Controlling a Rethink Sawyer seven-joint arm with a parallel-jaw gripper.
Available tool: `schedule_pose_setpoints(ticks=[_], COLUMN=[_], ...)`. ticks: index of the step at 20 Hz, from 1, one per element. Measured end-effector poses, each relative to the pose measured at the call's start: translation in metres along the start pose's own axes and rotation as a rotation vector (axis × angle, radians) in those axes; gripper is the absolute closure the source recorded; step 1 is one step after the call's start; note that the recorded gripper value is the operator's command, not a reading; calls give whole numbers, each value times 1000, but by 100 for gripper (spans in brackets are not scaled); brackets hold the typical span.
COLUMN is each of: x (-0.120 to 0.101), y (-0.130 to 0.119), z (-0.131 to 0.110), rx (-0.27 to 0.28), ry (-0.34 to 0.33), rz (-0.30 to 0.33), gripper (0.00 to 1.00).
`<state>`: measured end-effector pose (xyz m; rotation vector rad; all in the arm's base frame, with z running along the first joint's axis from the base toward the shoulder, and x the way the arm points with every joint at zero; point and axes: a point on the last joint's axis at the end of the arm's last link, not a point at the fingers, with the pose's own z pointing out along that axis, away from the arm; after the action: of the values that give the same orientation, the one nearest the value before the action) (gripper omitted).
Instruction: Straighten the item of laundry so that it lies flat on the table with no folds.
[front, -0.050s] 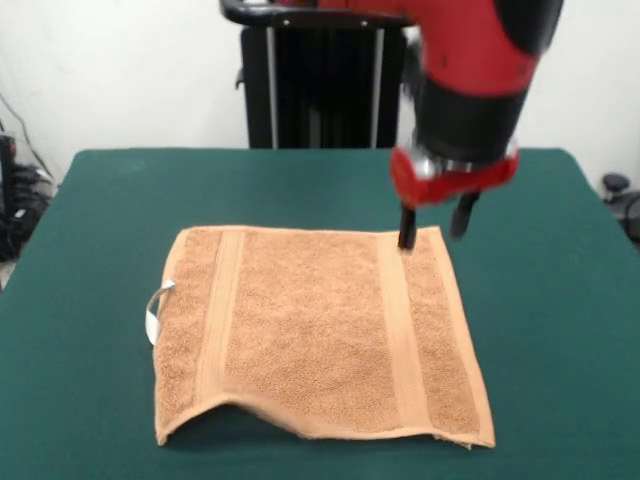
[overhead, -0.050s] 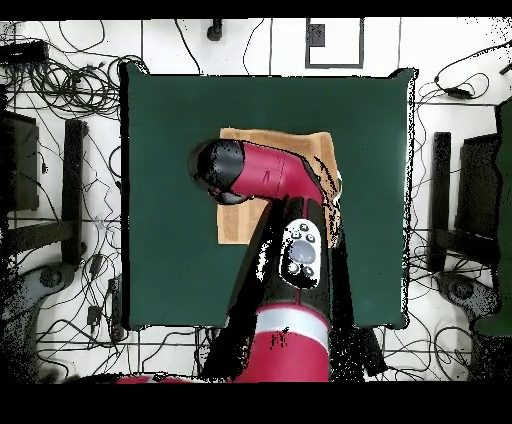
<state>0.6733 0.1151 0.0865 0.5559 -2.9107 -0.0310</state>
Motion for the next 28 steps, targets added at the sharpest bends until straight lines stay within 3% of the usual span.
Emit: schedule_pose_setpoints(ticks=[5, 11, 22, 28], x=[12, 13, 18, 13], y=[7, 5, -7, -22], z=[-53, -82, -74, -59], rx=[-32, -20, -14, 42], ry=[19, -18, -23, -100], rz=[3, 6, 24, 37], gripper=[0, 0, 0, 0])
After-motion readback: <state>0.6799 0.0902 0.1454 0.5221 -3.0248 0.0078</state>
